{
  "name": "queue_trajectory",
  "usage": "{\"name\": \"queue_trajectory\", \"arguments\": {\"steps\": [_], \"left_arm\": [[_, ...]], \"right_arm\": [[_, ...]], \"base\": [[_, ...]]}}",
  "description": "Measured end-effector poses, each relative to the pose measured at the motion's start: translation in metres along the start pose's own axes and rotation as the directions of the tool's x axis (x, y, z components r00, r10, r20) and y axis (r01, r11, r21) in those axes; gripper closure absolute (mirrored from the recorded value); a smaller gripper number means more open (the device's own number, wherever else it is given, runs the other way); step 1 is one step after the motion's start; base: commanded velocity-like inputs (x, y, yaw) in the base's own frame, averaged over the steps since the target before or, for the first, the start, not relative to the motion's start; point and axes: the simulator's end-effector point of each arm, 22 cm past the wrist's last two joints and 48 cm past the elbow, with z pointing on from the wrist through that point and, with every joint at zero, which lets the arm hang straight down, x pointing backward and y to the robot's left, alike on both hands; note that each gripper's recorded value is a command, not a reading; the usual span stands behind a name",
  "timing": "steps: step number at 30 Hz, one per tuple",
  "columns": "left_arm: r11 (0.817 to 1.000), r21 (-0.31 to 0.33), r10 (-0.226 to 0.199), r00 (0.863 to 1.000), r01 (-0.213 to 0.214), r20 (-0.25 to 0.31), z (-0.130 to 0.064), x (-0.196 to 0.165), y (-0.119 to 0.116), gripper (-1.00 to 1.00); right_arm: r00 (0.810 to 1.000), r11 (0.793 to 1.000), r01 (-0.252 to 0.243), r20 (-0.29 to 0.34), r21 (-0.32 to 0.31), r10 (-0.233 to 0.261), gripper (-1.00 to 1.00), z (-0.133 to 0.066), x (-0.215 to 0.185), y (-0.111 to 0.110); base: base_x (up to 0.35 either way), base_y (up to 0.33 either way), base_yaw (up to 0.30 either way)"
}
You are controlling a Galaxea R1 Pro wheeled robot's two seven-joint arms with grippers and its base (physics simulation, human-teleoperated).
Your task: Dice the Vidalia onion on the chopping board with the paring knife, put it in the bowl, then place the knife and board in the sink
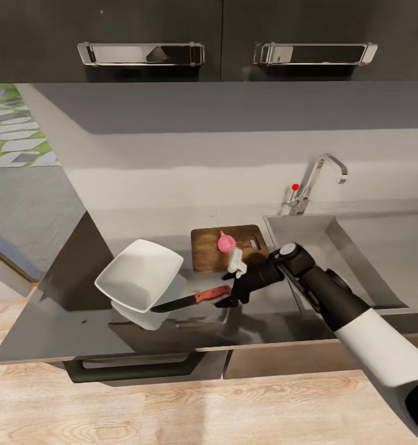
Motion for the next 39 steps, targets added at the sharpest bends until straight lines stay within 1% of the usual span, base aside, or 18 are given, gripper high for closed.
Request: {"name": "queue_trajectory", "arguments": {"steps": [4,12,20,30,39], "left_arm": [[1.0,0.0,0.0,1.0,0.0,-0.001,0.0,0.0,0.0,-1.0],[1.0,0.0,0.0,1.0,0.0,0.0,0.0,0.0,0.0,-1.0],[1.0,0.0,0.0,1.0,0.0,0.0,0.0,0.0,0.0,-1.0],[1.0,0.0,0.0,1.0,0.0,0.001,0.0,0.0,0.0,-1.0],[1.0,0.0,0.0,1.0,0.0,0.001,0.0,0.0,0.0,-1.0]], "right_arm": [[1.0,1.0,-0.007,-0.009,0.0,0.007,-1.0,0.003,0.012,-0.007],[1.0,1.0,0.001,-0.013,0.002,-0.001,-1.0,0.004,0.018,-0.01],[0.999,1.0,0.014,-0.035,0.017,-0.013,-1.0,0.004,0.022,-0.013],[0.999,1.0,0.017,-0.04,0.021,-0.016,-1.0,0.004,0.024,-0.014],[0.999,1.0,0.016,-0.039,0.02,-0.016,-1.0,0.005,0.023,-0.014]], "base": [[0.0,0.0,0.0],[0.013,0.0,0.0],[0.104,0.0,0.0],[0.166,0.0,0.0],[0.035,0.0,0.0]]}}
